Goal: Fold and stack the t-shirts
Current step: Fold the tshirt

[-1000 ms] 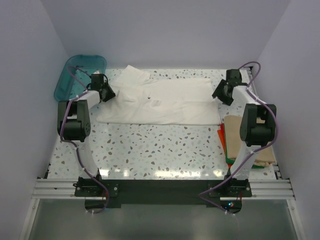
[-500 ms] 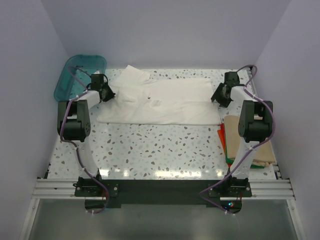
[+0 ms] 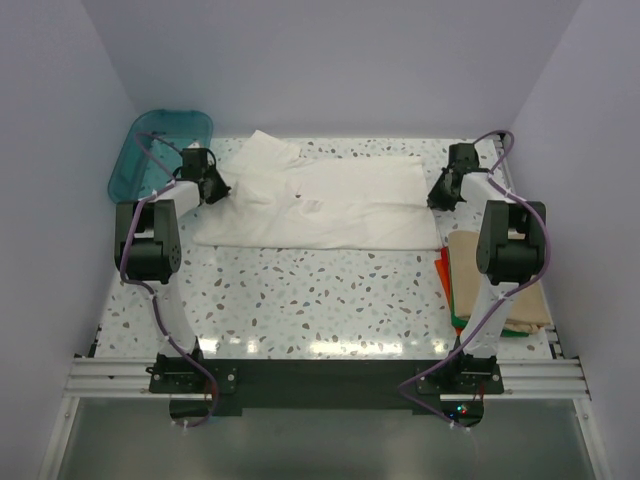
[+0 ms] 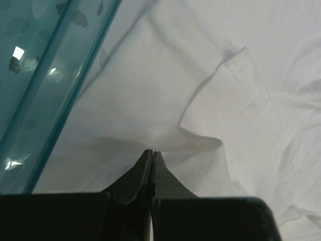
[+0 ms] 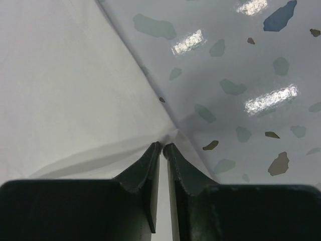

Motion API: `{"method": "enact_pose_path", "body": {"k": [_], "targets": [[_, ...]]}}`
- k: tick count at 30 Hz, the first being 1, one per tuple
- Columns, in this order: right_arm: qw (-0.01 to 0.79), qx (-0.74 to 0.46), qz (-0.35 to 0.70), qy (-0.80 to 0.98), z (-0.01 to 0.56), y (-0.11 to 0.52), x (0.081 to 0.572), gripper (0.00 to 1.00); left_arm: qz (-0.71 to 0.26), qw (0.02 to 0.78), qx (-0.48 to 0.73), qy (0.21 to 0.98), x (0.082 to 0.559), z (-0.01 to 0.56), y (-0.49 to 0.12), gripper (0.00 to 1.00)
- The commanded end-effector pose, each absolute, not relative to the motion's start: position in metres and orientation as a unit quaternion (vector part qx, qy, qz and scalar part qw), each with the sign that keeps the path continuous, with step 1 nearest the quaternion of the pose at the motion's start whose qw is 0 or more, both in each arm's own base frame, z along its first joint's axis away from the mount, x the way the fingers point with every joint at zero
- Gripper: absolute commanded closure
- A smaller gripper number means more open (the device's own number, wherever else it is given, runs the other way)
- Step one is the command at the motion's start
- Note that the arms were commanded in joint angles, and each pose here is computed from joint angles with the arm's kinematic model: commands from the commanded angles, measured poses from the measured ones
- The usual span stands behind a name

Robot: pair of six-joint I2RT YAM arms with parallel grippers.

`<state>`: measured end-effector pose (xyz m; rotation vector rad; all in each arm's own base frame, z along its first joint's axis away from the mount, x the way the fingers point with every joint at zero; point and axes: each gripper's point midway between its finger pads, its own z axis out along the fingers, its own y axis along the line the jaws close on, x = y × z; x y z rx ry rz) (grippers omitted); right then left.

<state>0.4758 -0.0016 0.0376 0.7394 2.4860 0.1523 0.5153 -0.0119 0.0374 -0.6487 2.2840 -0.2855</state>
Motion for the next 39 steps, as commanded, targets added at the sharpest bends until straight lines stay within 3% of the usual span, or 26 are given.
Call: {"method": "enact_pose_path", "body": {"k": [1, 14, 39], "targets": [[0.305, 0.271, 0.072, 0.910, 0.065, 0.001, 0.489, 0.85, -0.113, 0.394, -0.248, 0.878, 0.520, 0.062, -0.010, 1.00], [0.308, 0.269, 0.075, 0.910, 0.070, 0.001, 0.487, 1.00, -0.120, 0.401, -0.248, 0.874, 0.517, 0.076, -0.011, 1.00], [0.319, 0.281, 0.072, 0.902, 0.083, -0.011, 0.490, 0.99, -0.075, 0.404, -0.286, 0.866, 0.498, 0.087, 0.014, 1.00]]}}
